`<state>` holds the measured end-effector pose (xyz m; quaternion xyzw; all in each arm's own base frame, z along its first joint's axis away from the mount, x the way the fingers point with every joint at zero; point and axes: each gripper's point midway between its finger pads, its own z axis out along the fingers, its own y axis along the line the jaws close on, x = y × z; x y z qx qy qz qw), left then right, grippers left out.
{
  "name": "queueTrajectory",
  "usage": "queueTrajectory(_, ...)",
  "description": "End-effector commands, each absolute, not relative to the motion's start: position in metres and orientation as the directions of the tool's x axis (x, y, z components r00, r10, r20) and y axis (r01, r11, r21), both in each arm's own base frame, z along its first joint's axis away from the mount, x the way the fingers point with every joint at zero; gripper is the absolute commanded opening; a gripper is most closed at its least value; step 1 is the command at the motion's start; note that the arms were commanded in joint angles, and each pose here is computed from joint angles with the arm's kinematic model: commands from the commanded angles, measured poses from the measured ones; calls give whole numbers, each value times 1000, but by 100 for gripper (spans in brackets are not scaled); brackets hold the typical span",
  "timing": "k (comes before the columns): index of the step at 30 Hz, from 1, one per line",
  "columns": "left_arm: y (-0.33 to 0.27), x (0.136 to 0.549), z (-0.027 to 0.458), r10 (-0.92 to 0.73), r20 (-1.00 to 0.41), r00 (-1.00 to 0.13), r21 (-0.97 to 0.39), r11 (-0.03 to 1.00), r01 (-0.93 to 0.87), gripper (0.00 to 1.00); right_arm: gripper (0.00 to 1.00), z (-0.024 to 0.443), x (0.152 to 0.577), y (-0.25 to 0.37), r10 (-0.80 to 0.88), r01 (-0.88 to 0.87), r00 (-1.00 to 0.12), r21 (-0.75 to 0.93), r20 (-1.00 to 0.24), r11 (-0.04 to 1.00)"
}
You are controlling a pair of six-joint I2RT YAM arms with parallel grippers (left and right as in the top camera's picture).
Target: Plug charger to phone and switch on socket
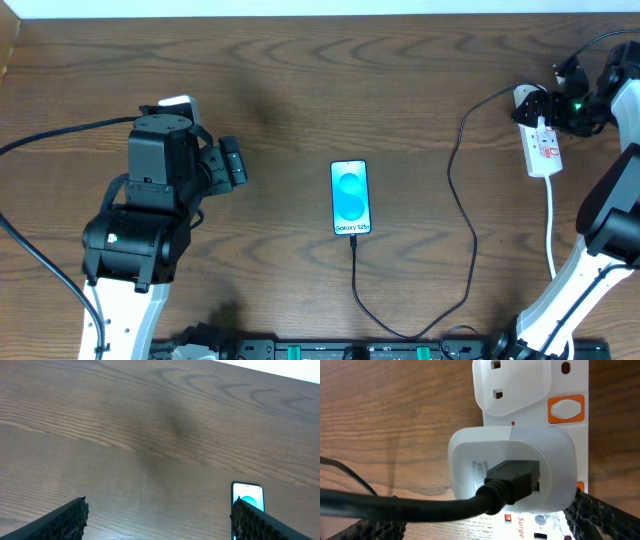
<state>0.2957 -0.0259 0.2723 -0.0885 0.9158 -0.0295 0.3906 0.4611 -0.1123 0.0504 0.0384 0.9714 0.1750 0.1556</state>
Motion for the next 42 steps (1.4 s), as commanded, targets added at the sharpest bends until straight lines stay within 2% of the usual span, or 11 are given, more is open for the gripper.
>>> queueTrajectory(1, -23, 296, 275, -171, -716, -676, -104, 985, -138, 91, 99, 43, 458, -99, 130, 15, -955, 394, -266, 919)
queueTrajectory(13, -23, 296, 275, -171, -716, -676, -104, 985, -138, 91, 99, 31, 446, -84, 138, 19, -964, 459, -227, 888)
queueTrajectory(34, -23, 296, 275, -171, -716, -676, -104, 985, -138, 91, 99, 38, 451, -74, 147, -6, -957, 520, -252, 854)
queueTrajectory(42, -23, 296, 275, -171, -716, -676, -104, 985, -138, 91, 99, 54, 446, -132, 365, 297, -913, 315, -182, 901)
